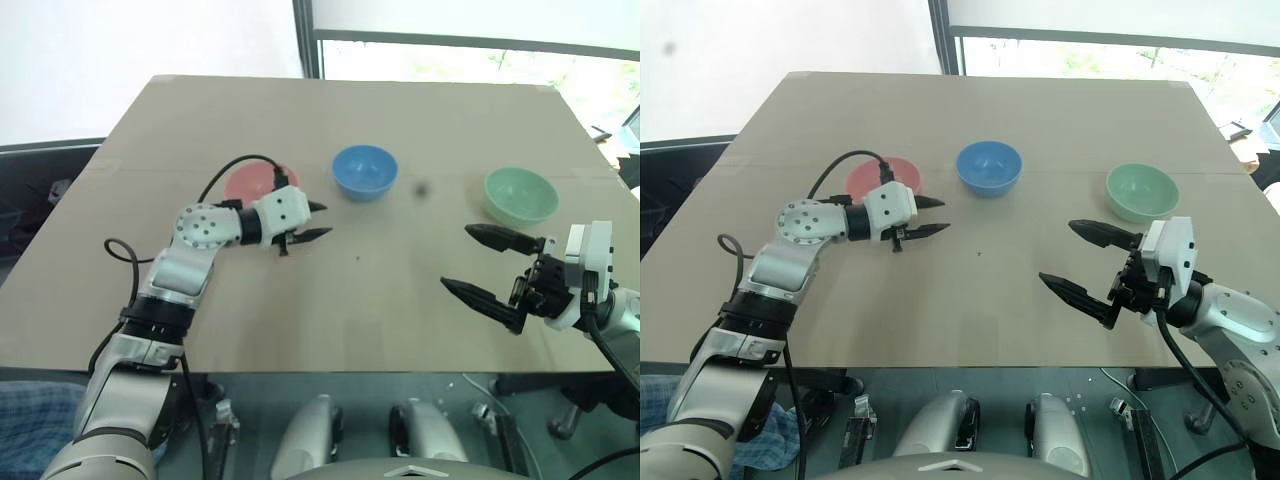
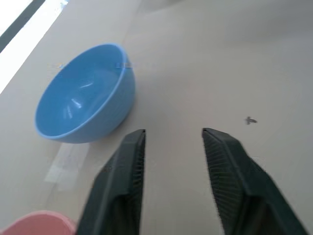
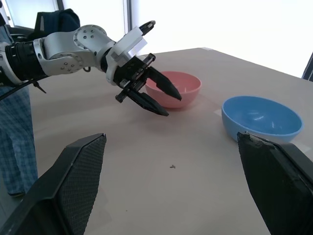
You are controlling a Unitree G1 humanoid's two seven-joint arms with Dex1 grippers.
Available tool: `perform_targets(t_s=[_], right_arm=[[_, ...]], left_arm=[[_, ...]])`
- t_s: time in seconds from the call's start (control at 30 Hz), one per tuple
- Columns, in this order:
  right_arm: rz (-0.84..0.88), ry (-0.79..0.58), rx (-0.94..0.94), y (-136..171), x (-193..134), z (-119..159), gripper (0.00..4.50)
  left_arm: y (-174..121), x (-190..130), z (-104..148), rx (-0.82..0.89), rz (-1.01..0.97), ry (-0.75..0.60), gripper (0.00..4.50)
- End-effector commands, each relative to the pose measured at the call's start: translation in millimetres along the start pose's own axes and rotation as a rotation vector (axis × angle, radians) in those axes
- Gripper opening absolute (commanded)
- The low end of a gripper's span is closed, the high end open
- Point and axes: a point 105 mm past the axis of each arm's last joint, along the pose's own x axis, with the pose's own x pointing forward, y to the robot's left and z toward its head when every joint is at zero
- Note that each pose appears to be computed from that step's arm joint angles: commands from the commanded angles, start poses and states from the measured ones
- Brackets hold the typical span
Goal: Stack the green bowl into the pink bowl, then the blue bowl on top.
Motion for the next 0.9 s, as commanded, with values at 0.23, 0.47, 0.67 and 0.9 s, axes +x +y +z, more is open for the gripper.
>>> perform_targets(t_s=[0.23,0.47,0.67,0.9], right_arm=[[-0.008,-0.014,-0.053,-5,-2,8,4.50],[-0.017,-0.003,-0.067,-7,-2,8,4.50],[-0.027,0.004,-0.077,-8,-4,8,4.50],[-0.040,0.008,-0.087,-10,-5,9,4.50]], left_arm=[[22,-7,-5,0.021,0.101,0.061,3.14],[36,-18,-38,0.031,0.171,0.231,3.14],[35,-21,-55,0.026,0.154,0.312,3.14],[34,-19,-57,0.013,0.139,0.314,0.52]])
